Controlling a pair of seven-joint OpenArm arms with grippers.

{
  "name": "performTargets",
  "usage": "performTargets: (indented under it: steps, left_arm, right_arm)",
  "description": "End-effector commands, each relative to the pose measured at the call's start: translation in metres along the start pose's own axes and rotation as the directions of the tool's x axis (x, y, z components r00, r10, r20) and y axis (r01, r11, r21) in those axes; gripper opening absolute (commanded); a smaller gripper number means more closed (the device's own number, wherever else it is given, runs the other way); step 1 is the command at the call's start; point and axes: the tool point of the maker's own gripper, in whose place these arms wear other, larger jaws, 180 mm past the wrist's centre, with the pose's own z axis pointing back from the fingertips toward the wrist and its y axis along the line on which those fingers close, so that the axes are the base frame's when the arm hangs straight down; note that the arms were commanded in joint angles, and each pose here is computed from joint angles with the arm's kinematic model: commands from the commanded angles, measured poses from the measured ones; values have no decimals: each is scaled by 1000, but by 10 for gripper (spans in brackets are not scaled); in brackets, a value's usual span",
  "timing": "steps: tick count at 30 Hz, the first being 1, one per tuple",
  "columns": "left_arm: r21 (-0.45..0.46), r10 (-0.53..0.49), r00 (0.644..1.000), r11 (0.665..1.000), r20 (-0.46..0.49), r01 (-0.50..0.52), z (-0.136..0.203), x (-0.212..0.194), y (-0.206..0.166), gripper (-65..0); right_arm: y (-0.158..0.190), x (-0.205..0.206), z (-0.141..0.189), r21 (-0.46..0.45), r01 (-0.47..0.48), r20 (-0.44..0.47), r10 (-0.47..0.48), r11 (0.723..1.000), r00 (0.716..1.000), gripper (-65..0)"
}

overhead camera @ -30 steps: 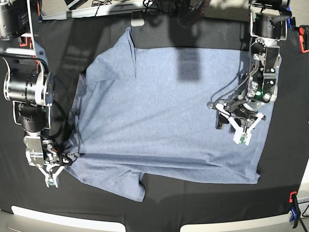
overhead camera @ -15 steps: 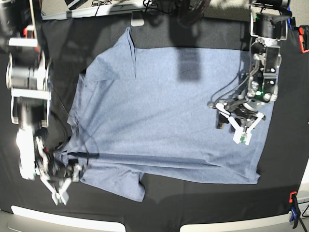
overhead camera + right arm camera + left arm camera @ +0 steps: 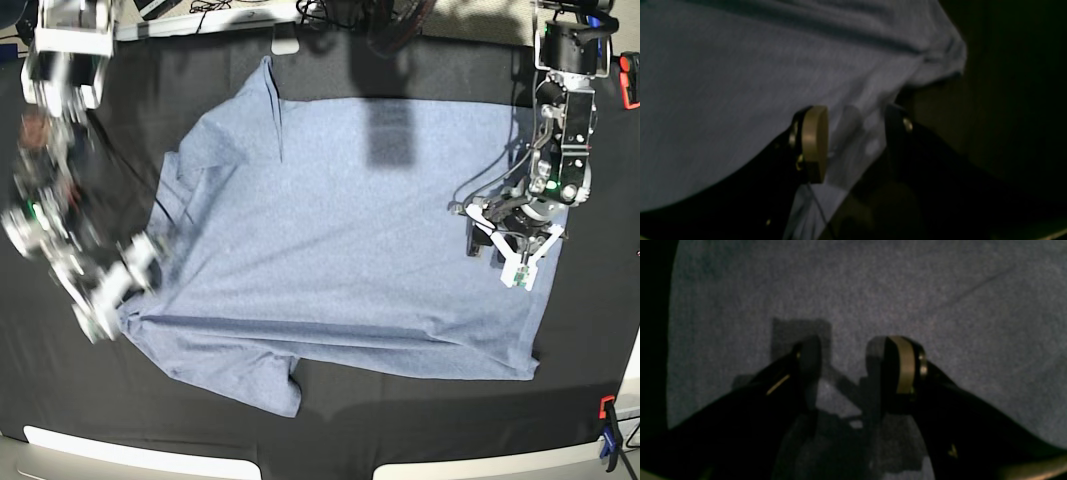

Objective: Layout the t-shirt on the table in an organized manner, then fold the t-shirt properly

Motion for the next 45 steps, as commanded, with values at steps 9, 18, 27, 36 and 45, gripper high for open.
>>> performTargets:
  steps: [9,18,27,36,45]
  left_arm:
    - [7,-9,998,1000,63,8,1,22,5,-371]
    - [7,-9,999,1000,51,9,2,19,5,-371]
    - [4,-3,1000,1000,27,3,4,5,3,-371]
    - [6,-7,1000,1000,26,6,4,4,3,-371]
    - [6,-6,1000,1000,26,6,4,4,3,-371]
  right_arm:
    - [110,-9,65,213,-275,112,257,937,960,-390]
    - [171,-44,60,315,-607,91,614,729,784,-390]
    - [165,-56,30,321,-595,54,613,737,788,-390]
    - [166,-80,-18,398,-599,-56,670,695,740,-390]
    - [167,-90,-21,424,-596,-84,685,682,724,-390]
